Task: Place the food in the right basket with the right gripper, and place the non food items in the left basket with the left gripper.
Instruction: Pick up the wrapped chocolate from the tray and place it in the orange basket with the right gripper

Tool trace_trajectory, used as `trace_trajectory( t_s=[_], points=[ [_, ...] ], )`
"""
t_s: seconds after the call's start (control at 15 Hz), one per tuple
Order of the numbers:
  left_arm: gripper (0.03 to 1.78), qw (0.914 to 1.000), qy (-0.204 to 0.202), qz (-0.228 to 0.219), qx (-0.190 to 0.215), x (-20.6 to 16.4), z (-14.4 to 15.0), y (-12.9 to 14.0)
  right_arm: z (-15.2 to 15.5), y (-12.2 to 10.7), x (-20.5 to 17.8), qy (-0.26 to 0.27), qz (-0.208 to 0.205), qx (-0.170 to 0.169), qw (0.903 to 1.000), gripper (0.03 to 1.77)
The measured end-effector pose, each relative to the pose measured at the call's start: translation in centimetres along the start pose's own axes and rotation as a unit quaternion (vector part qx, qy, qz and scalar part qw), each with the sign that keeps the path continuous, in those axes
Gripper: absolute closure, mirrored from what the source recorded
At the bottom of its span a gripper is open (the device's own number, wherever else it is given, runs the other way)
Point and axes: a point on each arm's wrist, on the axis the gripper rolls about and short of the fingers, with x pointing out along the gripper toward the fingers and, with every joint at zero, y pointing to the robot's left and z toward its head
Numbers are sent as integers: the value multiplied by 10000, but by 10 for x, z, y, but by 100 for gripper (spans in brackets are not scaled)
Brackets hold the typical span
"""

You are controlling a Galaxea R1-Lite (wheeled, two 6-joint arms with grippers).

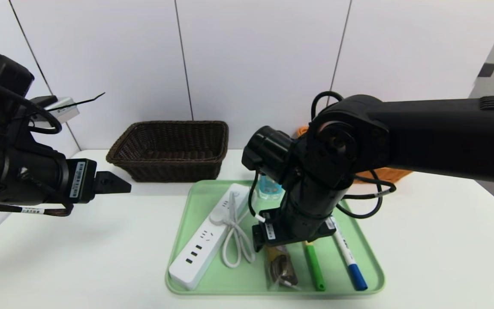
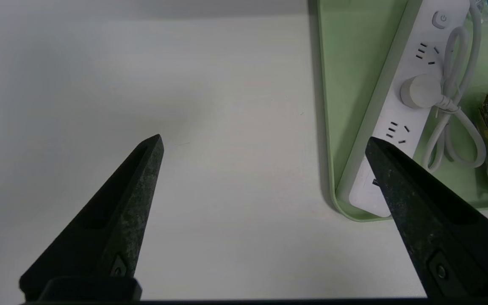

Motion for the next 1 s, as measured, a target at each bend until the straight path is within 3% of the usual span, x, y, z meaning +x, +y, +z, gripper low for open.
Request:
trace_trajectory(
  t_s=[1.0],
  points=[
    [12,10000,-66,-19,-37,-11,-6,3,1,10,15,122,-217,36,9997,10]
  ],
)
